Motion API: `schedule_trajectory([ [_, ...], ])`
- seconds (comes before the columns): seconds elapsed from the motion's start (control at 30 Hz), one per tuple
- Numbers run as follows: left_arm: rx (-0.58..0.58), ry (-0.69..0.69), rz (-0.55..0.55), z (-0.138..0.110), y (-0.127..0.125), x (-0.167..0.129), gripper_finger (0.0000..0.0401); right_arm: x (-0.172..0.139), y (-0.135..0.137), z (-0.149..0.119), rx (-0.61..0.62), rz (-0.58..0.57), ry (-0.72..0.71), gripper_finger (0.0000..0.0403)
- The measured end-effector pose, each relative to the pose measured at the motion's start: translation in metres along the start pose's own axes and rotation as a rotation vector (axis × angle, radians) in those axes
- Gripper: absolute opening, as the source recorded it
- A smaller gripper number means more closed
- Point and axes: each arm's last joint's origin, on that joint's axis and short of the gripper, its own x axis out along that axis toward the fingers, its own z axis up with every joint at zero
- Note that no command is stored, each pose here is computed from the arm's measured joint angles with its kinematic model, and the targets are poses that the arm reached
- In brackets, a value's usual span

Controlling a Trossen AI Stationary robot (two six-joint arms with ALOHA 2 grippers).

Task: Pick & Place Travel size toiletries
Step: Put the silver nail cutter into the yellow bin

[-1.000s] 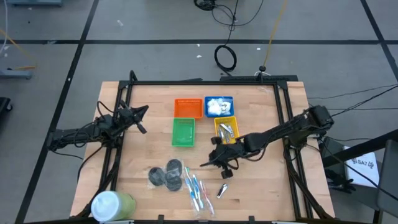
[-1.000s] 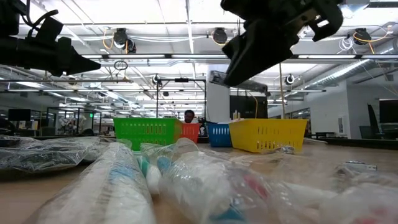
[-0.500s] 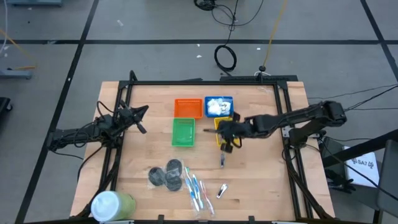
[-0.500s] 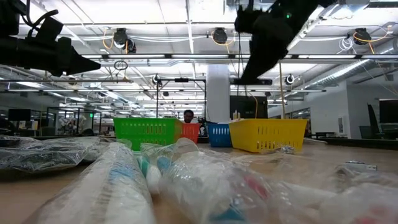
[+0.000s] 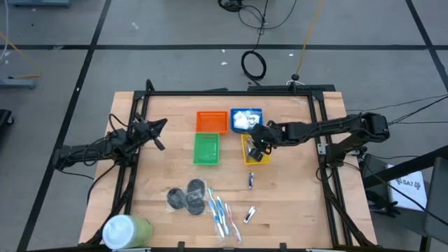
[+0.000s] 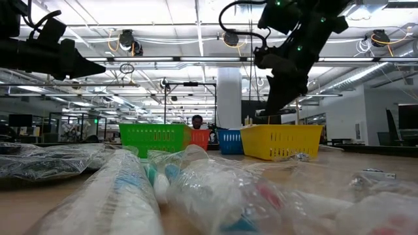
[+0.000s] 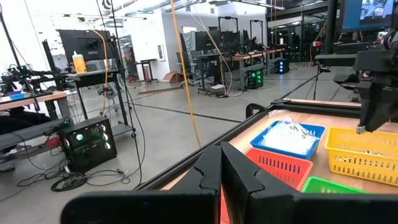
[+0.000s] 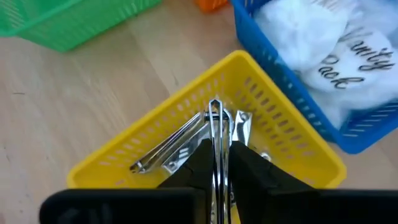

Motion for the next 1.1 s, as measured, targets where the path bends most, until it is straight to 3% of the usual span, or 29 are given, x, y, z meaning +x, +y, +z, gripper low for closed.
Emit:
schedule_trajectory([
  [0.4,0.000,0.000,0.000,0.0000,0.0000,0.0000,0.0001,0.0026,-0.0012,-0.0049,0.021,-0.007,0.017,0.0069],
  [0.9,0.000,0.000,0.000,0.0000,0.0000,0.0000,0.0001,0.0024,0.0003,-0.0039,-0.005,0.003,0.003,0.0175],
  [1.1,0.000,0.000,0.000,0.0001,0.0000,0.0000,0.0001,0.0021,0.0056,-0.0001,-0.004,0.130,-0.002,0.0191],
])
